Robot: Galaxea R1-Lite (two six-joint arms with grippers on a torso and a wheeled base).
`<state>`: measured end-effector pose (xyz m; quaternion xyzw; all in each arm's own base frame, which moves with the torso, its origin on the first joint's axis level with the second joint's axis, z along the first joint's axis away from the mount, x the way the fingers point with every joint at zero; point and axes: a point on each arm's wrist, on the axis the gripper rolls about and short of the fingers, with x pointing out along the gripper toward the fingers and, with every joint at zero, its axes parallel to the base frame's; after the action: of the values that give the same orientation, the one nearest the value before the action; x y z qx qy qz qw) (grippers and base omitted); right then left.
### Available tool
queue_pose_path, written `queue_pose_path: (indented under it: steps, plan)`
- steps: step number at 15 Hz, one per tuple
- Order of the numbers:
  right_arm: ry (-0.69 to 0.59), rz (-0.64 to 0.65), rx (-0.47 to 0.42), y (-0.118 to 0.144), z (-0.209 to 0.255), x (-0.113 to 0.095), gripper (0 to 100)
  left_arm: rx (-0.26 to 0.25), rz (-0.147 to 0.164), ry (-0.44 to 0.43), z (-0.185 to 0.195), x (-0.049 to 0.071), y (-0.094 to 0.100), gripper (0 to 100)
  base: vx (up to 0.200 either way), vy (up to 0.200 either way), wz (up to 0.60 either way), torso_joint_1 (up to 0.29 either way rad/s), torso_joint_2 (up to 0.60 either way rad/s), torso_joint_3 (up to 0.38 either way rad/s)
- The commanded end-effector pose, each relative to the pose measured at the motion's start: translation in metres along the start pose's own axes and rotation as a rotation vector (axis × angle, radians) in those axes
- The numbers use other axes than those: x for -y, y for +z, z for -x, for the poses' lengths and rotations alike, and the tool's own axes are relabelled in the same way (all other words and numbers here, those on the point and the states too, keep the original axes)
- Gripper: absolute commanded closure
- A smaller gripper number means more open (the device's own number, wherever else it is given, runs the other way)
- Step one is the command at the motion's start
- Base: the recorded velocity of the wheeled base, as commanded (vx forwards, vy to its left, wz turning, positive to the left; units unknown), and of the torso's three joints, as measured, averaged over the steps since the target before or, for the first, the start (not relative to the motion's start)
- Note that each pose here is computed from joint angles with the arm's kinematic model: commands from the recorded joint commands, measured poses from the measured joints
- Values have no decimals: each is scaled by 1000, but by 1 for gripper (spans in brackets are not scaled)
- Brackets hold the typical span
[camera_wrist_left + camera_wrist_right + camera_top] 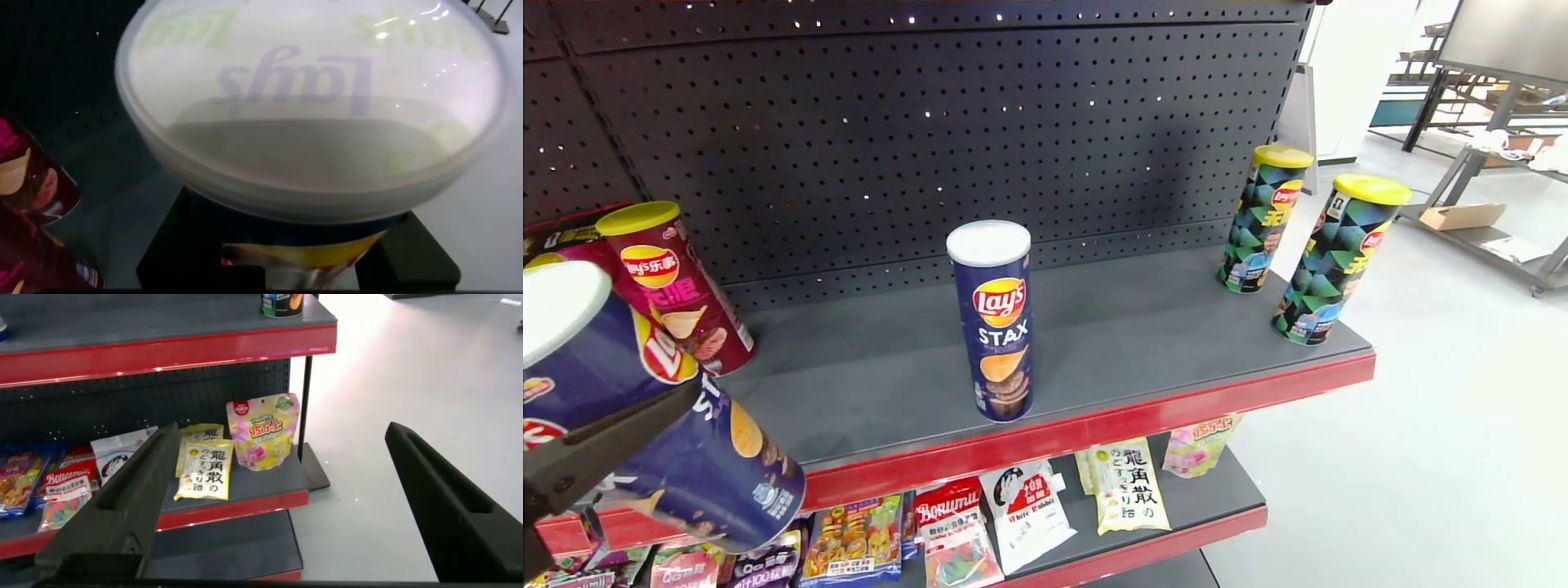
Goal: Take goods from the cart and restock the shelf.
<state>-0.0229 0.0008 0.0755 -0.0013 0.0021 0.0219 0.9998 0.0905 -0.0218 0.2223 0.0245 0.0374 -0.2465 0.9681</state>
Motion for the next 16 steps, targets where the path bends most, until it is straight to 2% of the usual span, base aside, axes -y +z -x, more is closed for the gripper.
queue_pose_path:
  steps: [1,5,8,12,13,14,16]
  plan:
    - [1,0,0,0,0,0,0,-60,19,-6,-25,-8,-3,100,0,0,0,0,0,0]
    - [1,0,0,0,0,0,0,-109,39,-24,-34,-11,-11,100,0,0,0,0,0,0]
    - [1,0,0,0,0,0,0,-118,43,-59,-36,-11,-13,100,0,0,0,0,0,0]
    - [1,0,0,0,0,0,0,-152,50,-73,-60,-17,-12,100,0,0,0,0,0,0]
    - [1,0,0,0,0,0,0,-144,47,-71,-65,-18,-13,100,0,0,0,0,0,0]
    - [1,0,0,0,0,0,0,-98,34,-65,-77,-23,-8,100,0,0,0,0,0,0]
    - [1,0,0,0,0,0,0,-83,23,-60,-95,-29,-5,100,0,0,0,0,0,0]
